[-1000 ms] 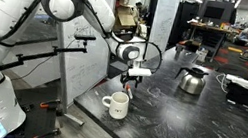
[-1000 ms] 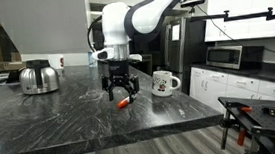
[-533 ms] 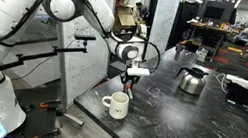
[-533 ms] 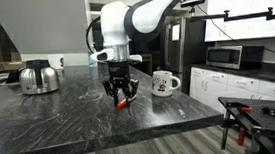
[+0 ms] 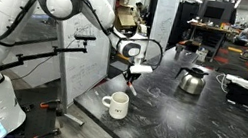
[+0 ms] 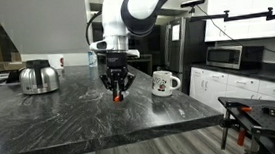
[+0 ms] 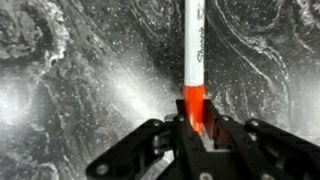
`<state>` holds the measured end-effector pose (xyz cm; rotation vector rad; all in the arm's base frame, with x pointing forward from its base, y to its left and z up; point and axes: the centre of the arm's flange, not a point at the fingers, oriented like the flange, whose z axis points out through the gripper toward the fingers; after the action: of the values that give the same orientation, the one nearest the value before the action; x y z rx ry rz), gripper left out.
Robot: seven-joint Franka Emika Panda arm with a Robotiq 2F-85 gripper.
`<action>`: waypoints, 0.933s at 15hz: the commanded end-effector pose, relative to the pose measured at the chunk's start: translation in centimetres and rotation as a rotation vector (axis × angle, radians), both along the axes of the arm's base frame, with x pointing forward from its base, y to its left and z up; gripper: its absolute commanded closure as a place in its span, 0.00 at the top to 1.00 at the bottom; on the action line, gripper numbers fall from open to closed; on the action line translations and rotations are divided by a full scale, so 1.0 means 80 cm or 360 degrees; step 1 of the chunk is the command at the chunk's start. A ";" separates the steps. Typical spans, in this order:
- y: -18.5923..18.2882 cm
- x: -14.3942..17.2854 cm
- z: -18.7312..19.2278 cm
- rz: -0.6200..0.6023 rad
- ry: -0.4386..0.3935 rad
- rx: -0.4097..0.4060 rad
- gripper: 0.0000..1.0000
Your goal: Put the marker into the mug.
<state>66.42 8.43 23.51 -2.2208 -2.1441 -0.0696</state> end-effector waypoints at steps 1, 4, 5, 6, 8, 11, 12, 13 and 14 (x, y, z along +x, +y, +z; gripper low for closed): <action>-0.019 -0.021 0.040 0.0093 -0.0017 0.0224 0.06; -0.042 -0.039 0.067 0.0099 -0.0072 0.0347 0.06; -0.054 -0.048 0.073 0.0106 -0.0069 0.0387 0.06; -0.064 -0.055 0.077 0.0098 -0.0068 0.0423 0.06; -0.086 -0.072 0.082 0.0107 -0.0078 0.0504 0.06; -0.107 -0.079 0.109 0.0101 -0.0135 0.0595 0.06; -0.112 -0.081 0.119 0.0105 -0.0151 0.0618 0.06; -0.116 -0.082 0.128 0.0110 -0.0158 0.0645 0.06; -0.119 -0.083 0.139 0.0115 -0.0155 0.0667 0.06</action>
<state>61.30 -0.57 32.72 -1.9823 -2.0248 -0.5415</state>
